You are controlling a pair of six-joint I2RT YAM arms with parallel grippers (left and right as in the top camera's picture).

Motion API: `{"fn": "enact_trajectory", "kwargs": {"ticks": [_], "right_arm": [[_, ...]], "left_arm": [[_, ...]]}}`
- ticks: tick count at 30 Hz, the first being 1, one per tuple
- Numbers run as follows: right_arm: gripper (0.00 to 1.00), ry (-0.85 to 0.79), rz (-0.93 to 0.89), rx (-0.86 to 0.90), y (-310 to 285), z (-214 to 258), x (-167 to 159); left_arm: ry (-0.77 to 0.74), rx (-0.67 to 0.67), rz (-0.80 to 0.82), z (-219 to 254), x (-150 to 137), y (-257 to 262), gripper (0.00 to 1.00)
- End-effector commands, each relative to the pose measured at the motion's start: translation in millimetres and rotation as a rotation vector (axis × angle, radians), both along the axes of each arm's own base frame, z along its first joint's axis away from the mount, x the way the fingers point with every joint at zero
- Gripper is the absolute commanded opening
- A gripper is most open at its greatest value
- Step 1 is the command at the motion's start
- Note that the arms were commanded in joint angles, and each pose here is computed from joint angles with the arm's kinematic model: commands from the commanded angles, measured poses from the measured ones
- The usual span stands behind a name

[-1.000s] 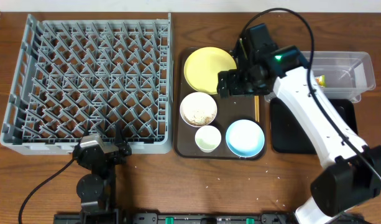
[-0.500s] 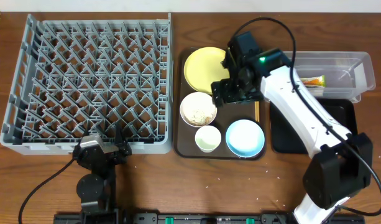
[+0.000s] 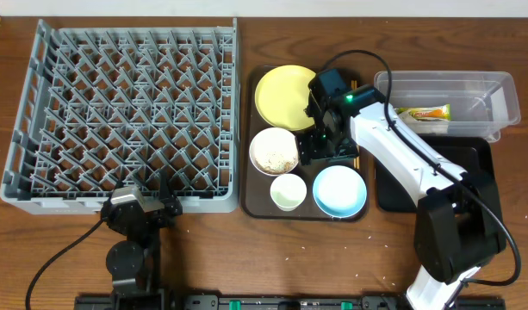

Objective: Sort waste into correct bins and load items into the dishwasher
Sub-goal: 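Grasp the rim of the pink rice bowl with the right gripper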

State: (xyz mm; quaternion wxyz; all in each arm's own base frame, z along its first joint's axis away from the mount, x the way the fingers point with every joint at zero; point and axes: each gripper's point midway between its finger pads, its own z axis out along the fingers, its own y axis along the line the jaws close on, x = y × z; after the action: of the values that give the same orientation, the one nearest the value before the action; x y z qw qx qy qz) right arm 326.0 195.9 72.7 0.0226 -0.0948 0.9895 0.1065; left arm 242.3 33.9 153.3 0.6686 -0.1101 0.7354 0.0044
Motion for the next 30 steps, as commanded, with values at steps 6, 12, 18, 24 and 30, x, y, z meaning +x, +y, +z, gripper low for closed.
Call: {"fn": "enact_trajectory", "kwargs": {"ticks": [6, 12, 18, 24, 30], "right_arm": [[0.76, -0.075, -0.132, 0.003, 9.9, -6.6, 24.4], [0.74, -0.030, -0.152, -0.019, 13.9, -29.0, 22.3], [0.71, -0.057, -0.150, 0.003, 19.4, -25.8, 30.2], [0.69, -0.094, -0.162, -0.093, 4.1, -31.9, 35.3], [0.69, -0.057, -0.142, -0.127, 4.5, -45.3, 26.9]], "left_arm": [[0.053, 0.001, 0.013, -17.4, -1.3, 2.5, 0.89], [0.053, 0.001, 0.013, -17.4, -1.3, 2.5, 0.89], [0.053, 0.001, 0.013, -17.4, -1.3, 2.5, 0.89], [0.053, 0.001, 0.013, -17.4, -1.3, 2.5, 0.89], [0.053, 0.001, 0.013, -17.4, -1.3, 2.5, 0.89]]}}
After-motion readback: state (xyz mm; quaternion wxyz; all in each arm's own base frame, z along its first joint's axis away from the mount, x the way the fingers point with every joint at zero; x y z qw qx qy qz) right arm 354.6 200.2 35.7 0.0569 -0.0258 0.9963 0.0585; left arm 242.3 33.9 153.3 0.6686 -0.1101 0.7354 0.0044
